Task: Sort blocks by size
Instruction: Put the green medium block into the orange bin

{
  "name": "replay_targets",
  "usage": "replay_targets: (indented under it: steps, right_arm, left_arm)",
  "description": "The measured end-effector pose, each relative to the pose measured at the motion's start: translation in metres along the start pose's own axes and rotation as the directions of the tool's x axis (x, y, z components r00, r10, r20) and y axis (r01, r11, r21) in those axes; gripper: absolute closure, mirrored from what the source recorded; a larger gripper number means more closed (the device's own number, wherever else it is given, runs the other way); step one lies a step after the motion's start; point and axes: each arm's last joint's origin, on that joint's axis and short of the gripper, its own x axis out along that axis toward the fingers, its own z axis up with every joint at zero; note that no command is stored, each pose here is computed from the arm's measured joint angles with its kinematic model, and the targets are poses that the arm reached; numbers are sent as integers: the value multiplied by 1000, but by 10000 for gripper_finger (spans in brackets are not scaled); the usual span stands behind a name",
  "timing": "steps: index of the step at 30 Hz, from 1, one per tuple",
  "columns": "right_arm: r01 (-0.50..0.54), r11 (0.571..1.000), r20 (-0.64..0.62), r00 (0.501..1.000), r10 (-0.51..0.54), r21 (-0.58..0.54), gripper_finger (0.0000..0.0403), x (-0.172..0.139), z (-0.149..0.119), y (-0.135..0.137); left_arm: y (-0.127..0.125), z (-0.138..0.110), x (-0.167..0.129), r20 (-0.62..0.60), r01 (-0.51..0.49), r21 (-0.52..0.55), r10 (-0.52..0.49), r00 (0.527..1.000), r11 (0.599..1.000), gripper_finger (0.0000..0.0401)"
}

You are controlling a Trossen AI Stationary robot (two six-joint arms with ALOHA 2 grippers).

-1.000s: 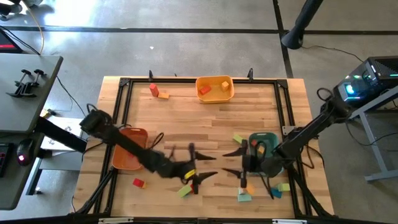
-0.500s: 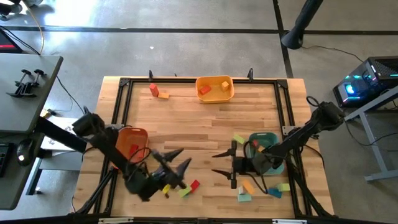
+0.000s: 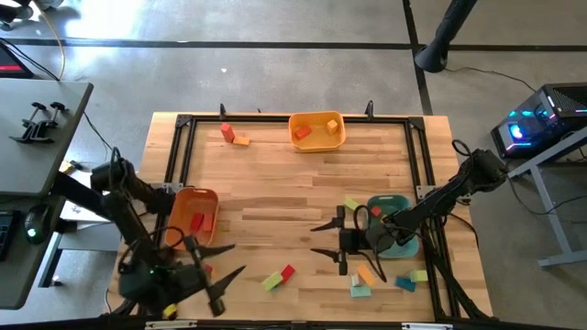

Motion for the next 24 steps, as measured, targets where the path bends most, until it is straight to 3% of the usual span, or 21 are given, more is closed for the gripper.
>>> replay_targets:
  steps: [5, 11, 19, 24]
  right_arm:
    - [-26, 1000, -5, 1000, 26, -11, 164, 0, -1, 1]
    - [-29, 999, -27, 999, 29, -16, 164, 0, -3, 1]
    - [-29, 999, -29, 999, 29, -22, 164, 0, -3, 1]
    - [-25, 999, -30, 999, 24, -26, 164, 1, -3, -1]
  left_arm:
    - [-1, 0, -39, 5, 115, -133, -115, 993, 985, 172]
    - [2, -3, -75, 9, 211, -348, -222, 975, 913, 172]
    - [5, -17, -86, 14, 219, -580, -259, 966, 785, 177]
    - [3, -28, -87, 33, 259, -637, -310, 950, 726, 179]
